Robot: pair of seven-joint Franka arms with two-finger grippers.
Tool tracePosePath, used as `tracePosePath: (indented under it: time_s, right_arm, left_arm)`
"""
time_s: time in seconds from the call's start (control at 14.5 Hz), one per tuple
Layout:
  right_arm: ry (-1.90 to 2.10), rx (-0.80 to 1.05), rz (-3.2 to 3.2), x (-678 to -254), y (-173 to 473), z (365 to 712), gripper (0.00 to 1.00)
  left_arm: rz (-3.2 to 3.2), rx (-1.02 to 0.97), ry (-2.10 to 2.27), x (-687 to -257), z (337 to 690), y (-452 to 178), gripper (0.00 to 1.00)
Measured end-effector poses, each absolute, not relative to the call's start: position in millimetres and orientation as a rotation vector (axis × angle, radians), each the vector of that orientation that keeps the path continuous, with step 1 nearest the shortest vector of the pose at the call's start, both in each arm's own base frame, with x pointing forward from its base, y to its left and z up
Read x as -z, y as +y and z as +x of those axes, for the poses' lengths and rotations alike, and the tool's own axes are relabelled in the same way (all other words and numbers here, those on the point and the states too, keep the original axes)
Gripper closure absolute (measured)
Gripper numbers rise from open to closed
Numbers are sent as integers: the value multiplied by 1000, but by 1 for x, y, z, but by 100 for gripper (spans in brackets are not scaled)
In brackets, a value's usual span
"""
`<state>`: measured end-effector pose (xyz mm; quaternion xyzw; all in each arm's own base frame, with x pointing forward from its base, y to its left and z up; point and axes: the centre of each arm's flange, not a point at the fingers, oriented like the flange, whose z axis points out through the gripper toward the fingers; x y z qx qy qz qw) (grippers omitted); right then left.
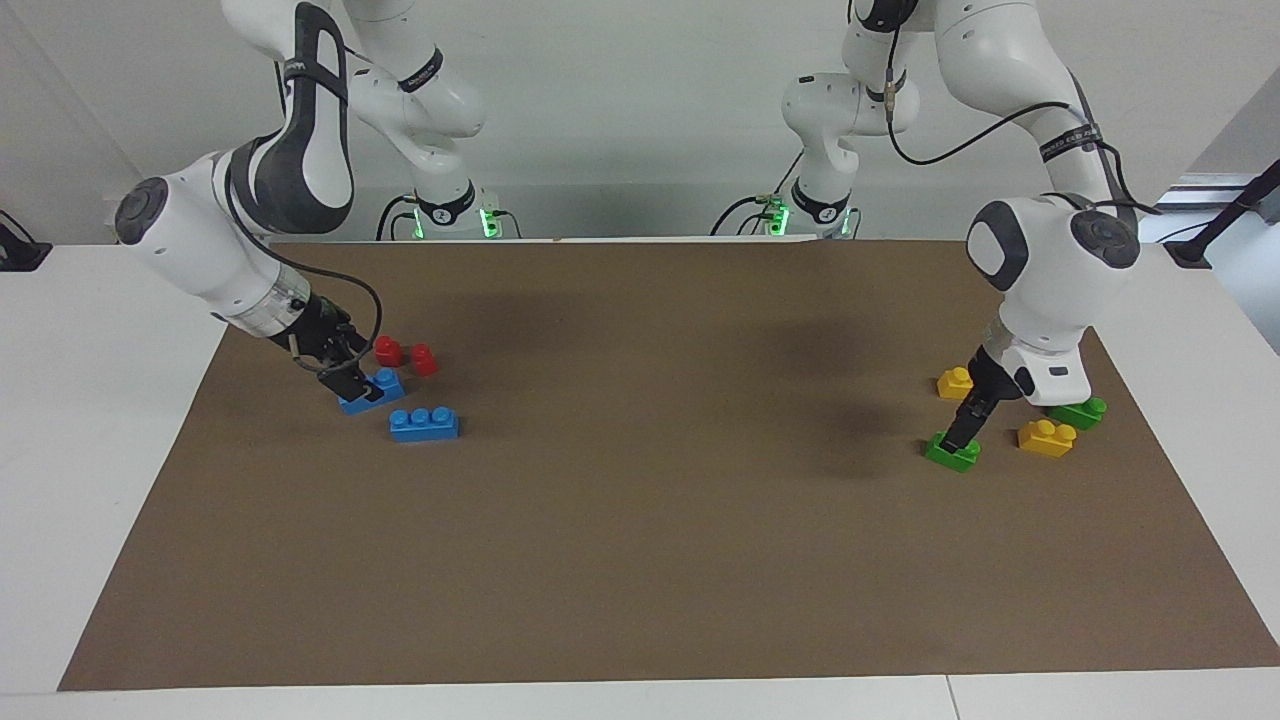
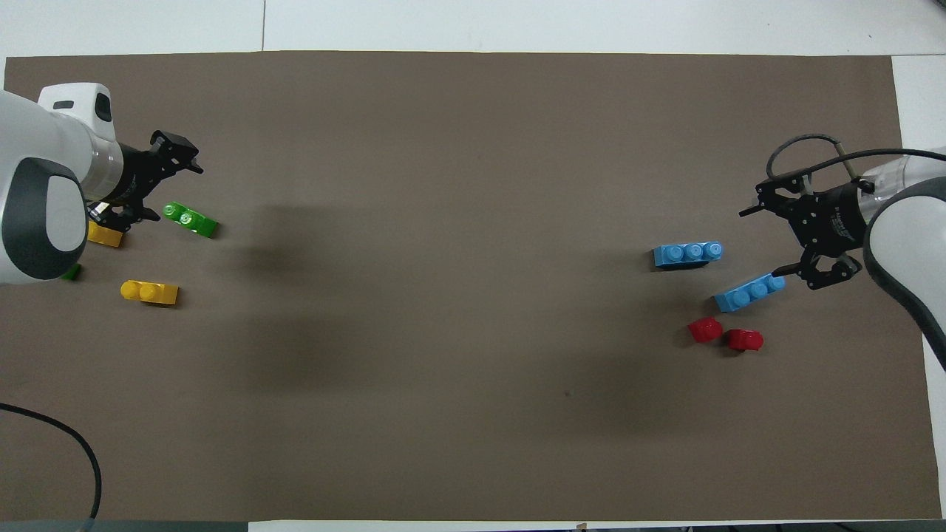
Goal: Remove green block with left arm and hold with right
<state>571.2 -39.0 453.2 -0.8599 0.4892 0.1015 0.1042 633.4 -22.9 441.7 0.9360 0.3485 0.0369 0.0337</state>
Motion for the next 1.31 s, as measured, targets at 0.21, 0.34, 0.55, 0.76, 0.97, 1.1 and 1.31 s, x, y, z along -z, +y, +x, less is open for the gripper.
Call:
tracePosePath:
  time_s: [0.21,0.34,0.55,0.76,0.97,1.1,1.31]
  right_arm:
    - [1116,-224,-2746,-499,-41,565,0]
    - [928,-206,-2831,-526,-38,550,0]
    - [665,-200,-2936,-568,-18,520,0]
    - [426,-151,-3045,-596,2,500,0]
    - [274,-143,-3094,-598,2,498,0]
    - [256,-138,-3107,-595,0,503,0]
    - [237,-119,-3112,-599,-3,519,0]
  left_arm:
    - [2966,-125,815,-487,625,-23,0]
    - [3032,-143,597,-512,614,-20,0]
    - [3090,-139,280,-553,590,-16,0]
    - [3116,-102,77,-588,562,-12,0]
    - [3123,-52,20,-607,540,-11,0]
    - [3122,-28,-29,-613,532,-14,0]
    - [3121,-21,-69,-616,529,-15,0]
